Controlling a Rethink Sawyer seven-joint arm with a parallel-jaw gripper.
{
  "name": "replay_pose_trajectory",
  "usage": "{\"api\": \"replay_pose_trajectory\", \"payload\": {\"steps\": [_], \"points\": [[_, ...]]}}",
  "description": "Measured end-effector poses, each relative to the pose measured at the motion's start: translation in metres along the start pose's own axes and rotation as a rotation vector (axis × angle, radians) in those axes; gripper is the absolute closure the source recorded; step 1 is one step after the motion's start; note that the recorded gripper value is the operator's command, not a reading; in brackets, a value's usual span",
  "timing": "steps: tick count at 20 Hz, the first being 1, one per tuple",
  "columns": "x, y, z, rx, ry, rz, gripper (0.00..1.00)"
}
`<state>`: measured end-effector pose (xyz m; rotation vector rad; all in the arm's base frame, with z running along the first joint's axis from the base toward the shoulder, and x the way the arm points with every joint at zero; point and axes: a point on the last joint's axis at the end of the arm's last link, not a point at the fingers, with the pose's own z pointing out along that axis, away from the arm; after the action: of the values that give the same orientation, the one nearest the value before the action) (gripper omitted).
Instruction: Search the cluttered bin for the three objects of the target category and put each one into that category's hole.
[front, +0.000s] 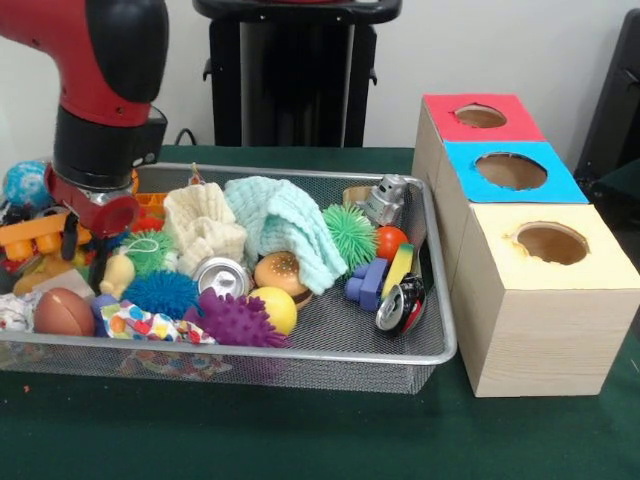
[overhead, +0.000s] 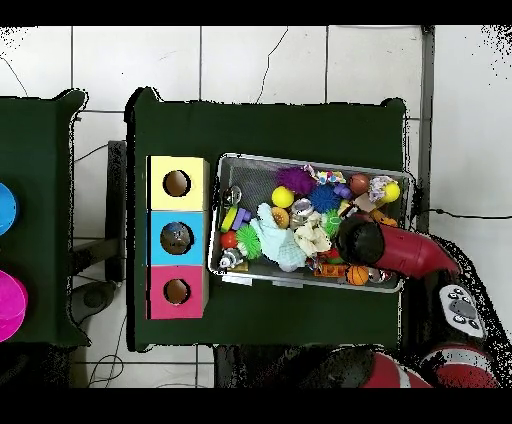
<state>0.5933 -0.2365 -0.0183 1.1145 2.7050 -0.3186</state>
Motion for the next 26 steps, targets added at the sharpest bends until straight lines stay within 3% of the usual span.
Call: {"api": "replay_pose_trajectory", "payload": {"steps": [6,12,15,17,23,26], "points": [[0.0,-0.006,-0.004,-0.054,0.102,0.105,0.0],[0.014,-0.02,0.011,-0.128,0.195,0.191,0.0],[0.019,-0.022,0.016,-0.165,0.203,0.21,0.0],[0.023,-0.019,0.019,-0.208,0.186,0.216,0.0],[0.025,-0.006,0.02,-0.28,0.127,0.202,0.0],[0.028,0.002,0.02,-0.301,0.121,0.197,0.0]]}}
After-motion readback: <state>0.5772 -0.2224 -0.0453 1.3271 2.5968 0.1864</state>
